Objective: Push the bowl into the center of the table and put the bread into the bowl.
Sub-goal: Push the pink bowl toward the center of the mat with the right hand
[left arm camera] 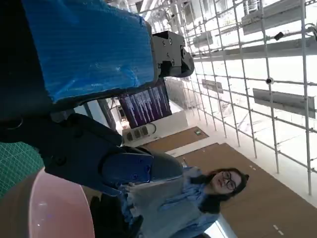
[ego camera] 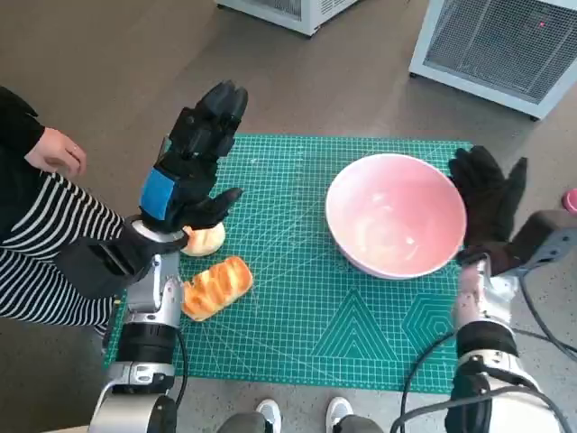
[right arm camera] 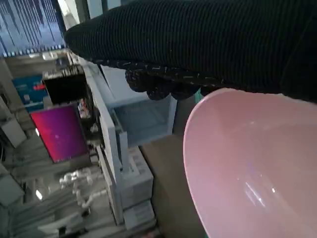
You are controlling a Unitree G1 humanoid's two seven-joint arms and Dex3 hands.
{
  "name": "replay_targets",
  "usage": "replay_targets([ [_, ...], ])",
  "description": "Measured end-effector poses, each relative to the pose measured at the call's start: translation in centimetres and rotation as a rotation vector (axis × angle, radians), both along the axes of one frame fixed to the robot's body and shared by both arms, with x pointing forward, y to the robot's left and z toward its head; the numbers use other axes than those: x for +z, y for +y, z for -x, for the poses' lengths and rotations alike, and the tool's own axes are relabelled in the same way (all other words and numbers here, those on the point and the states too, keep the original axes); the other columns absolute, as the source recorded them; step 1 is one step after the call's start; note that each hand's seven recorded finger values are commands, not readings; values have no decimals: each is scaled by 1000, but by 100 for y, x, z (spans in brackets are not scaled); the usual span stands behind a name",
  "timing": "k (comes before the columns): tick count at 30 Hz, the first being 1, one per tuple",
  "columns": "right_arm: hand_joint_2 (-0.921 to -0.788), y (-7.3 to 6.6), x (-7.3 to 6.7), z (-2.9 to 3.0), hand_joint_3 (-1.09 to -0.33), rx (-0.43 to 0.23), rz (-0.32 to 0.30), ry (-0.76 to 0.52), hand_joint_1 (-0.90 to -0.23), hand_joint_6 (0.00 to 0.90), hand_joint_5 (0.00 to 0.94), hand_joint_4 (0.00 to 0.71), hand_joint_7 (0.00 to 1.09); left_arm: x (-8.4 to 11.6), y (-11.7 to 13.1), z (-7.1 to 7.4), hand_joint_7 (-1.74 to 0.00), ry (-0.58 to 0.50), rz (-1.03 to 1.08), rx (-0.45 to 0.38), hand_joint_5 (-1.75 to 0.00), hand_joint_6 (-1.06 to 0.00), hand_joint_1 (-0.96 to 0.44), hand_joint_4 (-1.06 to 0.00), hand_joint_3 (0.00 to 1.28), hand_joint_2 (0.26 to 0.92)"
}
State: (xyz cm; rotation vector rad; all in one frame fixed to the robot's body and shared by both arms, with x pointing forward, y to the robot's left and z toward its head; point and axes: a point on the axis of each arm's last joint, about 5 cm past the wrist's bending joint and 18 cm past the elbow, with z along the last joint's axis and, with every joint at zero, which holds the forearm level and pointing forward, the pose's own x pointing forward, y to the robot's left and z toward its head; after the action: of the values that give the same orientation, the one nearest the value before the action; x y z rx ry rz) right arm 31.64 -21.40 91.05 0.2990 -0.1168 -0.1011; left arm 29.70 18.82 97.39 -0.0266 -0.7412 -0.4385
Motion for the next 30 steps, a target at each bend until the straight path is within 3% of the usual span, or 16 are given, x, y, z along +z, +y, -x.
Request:
replay_targets([
  [30, -921, 453, 48, -113, -790, 124, -60, 1, -622, 74, 0, 52, 305, 9, 30, 36, -404, -14, -8, 41, -33, 1, -647, -81, 333, 921],
])
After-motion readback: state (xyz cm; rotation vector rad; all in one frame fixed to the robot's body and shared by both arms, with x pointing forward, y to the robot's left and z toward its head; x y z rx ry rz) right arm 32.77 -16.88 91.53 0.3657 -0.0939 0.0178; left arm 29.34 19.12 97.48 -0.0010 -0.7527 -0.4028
